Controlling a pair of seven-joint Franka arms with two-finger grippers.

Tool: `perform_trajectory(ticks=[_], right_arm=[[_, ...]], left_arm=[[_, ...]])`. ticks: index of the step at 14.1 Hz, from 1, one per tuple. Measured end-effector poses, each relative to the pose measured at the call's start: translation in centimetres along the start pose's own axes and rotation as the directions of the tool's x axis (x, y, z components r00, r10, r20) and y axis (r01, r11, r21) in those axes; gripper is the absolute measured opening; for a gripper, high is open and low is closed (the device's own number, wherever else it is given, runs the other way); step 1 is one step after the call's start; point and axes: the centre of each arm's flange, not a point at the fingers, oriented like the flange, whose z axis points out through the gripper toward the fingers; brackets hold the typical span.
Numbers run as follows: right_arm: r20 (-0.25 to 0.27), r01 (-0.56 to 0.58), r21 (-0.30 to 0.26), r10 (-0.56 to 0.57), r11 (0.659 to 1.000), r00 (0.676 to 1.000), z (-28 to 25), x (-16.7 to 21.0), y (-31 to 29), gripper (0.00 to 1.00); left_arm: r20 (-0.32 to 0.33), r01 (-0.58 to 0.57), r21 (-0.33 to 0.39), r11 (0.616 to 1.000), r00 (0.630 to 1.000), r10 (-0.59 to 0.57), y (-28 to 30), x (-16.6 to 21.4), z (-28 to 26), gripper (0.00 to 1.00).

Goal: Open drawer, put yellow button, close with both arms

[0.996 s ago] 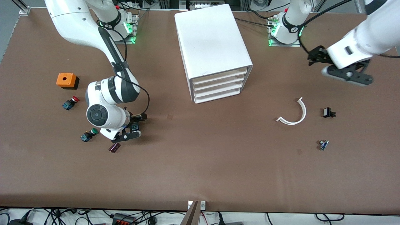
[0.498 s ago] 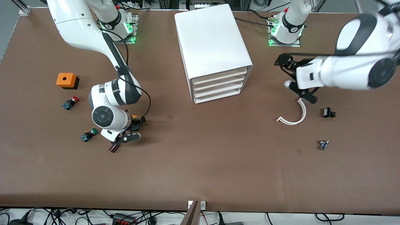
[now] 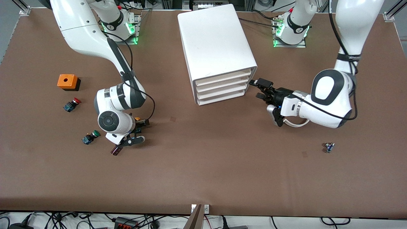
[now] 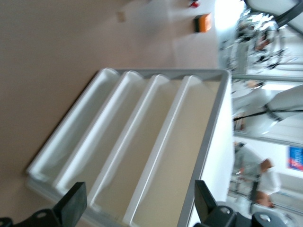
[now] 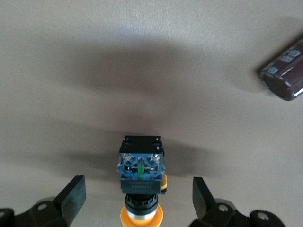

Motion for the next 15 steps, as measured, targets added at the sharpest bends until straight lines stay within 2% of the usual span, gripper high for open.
perform_trajectory(ticks=[5,6,7,8,11,12,14,15], right_arm=[[0.004,-0.001,-0.001,0.001,1.000,1.000,0.4,0.0,0.0,1.00],[0.005,-0.001,-0.001,0.001,1.000,1.000,0.4,0.0,0.0,0.92],[0.006,-0.001,-0.001,0.001,1.000,1.000,0.4,0.0,0.0,0.92],[0.007,-0.002,-0.001,0.002,1.000,1.000,0.5,0.0,0.0,0.90],[0.009,-0.002,-0.002,0.002,1.000,1.000,0.9,0.1,0.0,0.90],[0.006,-0.002,-0.002,0.002,1.000,1.000,1.0,0.1,0.0,0.89],[0.002,-0.002,-0.002,0.002,1.000,1.000,1.2,0.2,0.0,0.87],[0.001,-0.002,-0.002,0.002,1.000,1.000,1.3,0.2,0.0,0.78]], left_arm=[[0.035,-0.044,-0.114,0.993,0.998,0.048,-2.5,-0.7,6.1,0.96],[0.041,-0.041,-0.135,0.990,0.998,0.047,-2.7,-0.8,7.2,0.90],[0.048,-0.039,-0.150,0.988,0.998,0.047,-2.8,-1.0,8.1,0.82],[0.052,-0.041,-0.158,0.987,0.997,0.050,-3.0,-1.2,8.6,0.82],[0.054,-0.053,-0.177,0.983,0.997,0.064,-3.7,-2.0,9.5,0.54],[0.053,-0.054,-0.185,0.981,0.996,0.065,-3.7,-2.1,9.8,0.54],[0.058,-0.057,-0.191,0.980,0.996,0.069,-3.5,-2.1,10.3,0.35],[0.059,-0.059,-0.191,0.980,0.996,0.072,-3.4,-2.1,10.4,0.22]])
